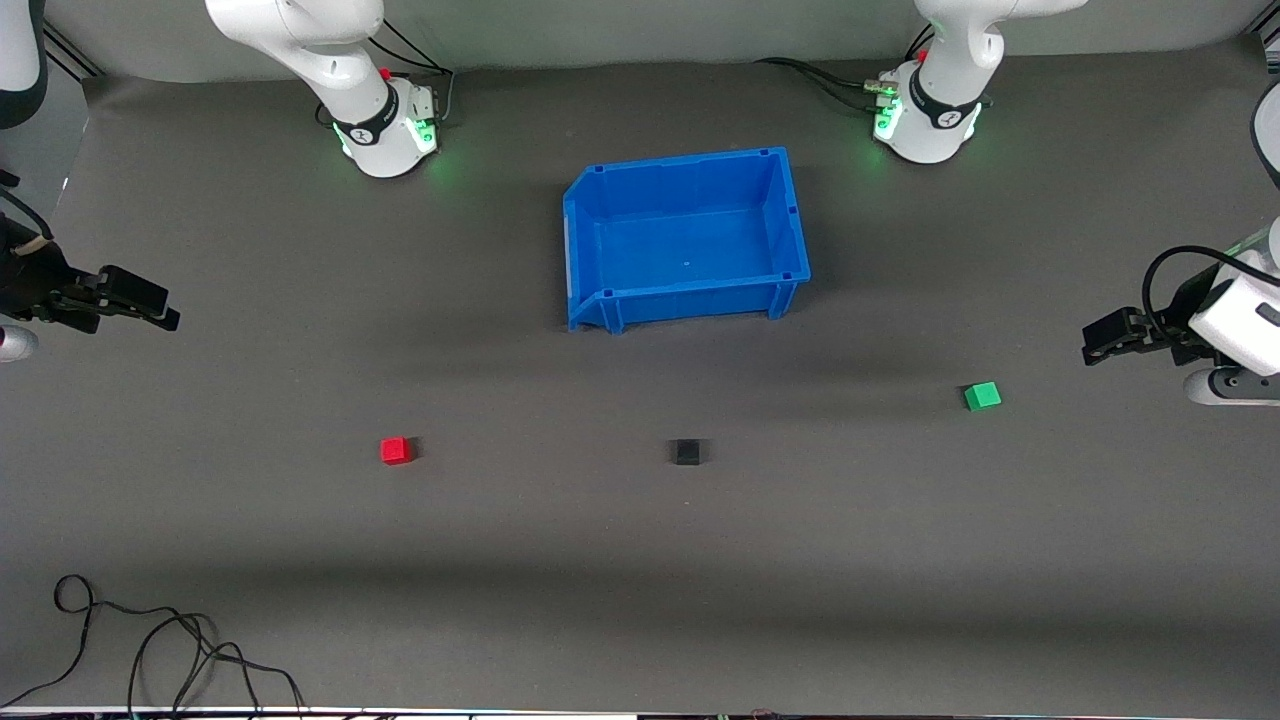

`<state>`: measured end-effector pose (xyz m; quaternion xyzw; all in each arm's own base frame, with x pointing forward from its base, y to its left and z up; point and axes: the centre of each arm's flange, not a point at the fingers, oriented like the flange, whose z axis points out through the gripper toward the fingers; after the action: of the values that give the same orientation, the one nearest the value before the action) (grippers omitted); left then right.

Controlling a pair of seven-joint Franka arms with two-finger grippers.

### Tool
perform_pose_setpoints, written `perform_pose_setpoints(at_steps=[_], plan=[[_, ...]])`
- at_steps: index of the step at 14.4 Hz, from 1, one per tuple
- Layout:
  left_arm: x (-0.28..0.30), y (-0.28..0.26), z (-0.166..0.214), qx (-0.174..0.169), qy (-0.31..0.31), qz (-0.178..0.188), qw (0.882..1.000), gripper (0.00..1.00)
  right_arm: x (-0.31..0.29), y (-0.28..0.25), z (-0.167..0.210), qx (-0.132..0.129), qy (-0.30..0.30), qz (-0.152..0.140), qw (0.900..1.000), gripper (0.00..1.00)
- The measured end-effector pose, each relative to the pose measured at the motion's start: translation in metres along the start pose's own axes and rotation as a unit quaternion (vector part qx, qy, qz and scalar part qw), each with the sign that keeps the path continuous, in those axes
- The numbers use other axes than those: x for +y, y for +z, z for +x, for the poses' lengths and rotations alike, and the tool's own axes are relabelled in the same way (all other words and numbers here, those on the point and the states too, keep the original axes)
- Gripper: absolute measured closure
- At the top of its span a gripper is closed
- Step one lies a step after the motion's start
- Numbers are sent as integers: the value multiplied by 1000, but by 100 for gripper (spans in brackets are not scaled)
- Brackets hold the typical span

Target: Attach green and red cubes to black cube

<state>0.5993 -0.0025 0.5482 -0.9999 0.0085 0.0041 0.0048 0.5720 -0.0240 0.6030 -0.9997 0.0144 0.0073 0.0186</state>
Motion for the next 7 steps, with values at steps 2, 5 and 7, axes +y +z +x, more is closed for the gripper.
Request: perform_pose_setpoints(at_steps=[2, 5, 7], plan=[[0, 1, -1, -5, 0, 0, 1000, 0, 0, 0, 0, 0, 0, 0, 1000, 0], [0, 3, -1, -10, 0, 0, 1000, 0, 0, 0, 0, 0, 0, 0, 1000, 0], [-2, 10, 0, -18, -2, 0, 1000, 0, 0, 0, 0, 0, 1, 0, 1000, 0]])
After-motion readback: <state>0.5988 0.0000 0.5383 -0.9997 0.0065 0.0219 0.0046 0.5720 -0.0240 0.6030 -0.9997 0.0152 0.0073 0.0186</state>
